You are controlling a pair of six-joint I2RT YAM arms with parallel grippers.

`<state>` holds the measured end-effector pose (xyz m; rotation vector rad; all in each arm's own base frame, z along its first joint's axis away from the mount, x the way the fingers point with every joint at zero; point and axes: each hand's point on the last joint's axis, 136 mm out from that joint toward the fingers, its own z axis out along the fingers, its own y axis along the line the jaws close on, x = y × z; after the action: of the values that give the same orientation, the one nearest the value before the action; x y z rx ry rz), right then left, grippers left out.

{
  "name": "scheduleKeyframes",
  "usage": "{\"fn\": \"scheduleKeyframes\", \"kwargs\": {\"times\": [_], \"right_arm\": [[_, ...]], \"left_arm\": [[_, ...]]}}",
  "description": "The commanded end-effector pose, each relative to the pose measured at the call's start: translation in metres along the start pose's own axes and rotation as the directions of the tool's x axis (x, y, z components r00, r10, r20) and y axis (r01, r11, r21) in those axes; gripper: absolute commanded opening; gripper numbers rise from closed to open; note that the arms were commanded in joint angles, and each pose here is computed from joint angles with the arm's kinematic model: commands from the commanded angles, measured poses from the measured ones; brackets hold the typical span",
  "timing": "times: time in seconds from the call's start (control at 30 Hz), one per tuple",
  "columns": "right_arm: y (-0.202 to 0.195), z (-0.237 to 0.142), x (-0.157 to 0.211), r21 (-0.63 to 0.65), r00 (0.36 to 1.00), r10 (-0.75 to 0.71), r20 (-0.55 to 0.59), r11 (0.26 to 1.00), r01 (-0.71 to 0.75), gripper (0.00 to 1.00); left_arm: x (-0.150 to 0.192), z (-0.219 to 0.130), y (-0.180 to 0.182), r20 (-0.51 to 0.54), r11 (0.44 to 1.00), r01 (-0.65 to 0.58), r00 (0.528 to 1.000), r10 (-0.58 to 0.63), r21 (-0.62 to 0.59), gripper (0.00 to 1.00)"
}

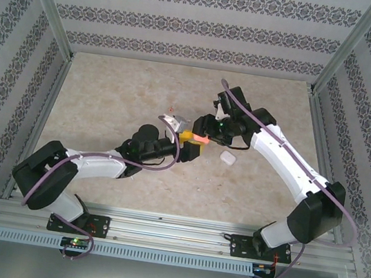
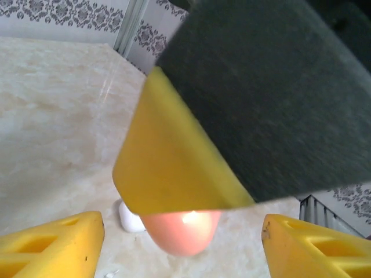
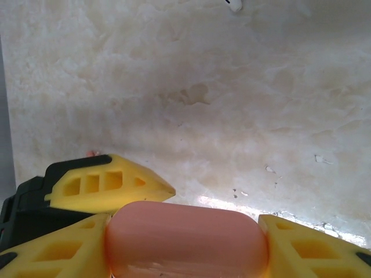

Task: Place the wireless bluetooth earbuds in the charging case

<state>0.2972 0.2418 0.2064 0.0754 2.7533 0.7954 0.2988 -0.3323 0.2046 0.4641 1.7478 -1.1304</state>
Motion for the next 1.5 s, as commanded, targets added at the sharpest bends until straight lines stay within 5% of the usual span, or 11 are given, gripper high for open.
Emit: {"fn": "scheduleKeyframes", "kwargs": {"times": [0.0,0.5,0.7,0.8,1.0,1.17,1.47], "right_arm": [[0.004,-0.007,0.003,-0.039,1.000,0.025,0.003,0.999,-0.025,0.48],[0.007,-0.010,0.008,-0.099,0.999,0.036,0.029,0.995,-0.033,0.49],[0.023,-0.035,-0.001,-0.171,0.992,-0.018,0.125,0.984,0.040,0.73],[0.030,-0.060,-0.007,-0.209,0.978,-0.051,0.200,0.973,0.093,0.77],[0.022,-0.109,-0.017,-0.326,0.930,-0.026,0.366,0.933,0.154,0.69],[0.039,-0.145,-0.013,-0.471,0.879,-0.040,0.476,0.833,0.292,0.60],[0.073,-0.165,-0.004,-0.570,0.844,-0.108,0.526,0.692,0.444,0.59]], "left_arm": [[-0.031,0.006,-0.018,0.108,0.995,0.044,0.993,-0.053,0.090,0.67],[-0.036,0.010,-0.017,0.148,0.982,0.111,0.980,-0.133,0.151,0.23],[-0.040,0.005,-0.014,0.147,0.972,0.160,0.971,-0.186,0.171,0.18],[-0.046,0.001,-0.014,0.141,0.966,0.177,0.968,-0.205,0.190,0.17],[-0.068,-0.014,-0.015,0.073,0.974,0.142,0.985,-0.156,0.174,0.16],[-0.101,-0.028,-0.043,0.003,0.932,0.171,0.983,-0.182,0.319,0.15],[-0.137,-0.042,-0.086,-0.036,0.855,0.213,0.974,-0.223,0.474,0.15]]}}
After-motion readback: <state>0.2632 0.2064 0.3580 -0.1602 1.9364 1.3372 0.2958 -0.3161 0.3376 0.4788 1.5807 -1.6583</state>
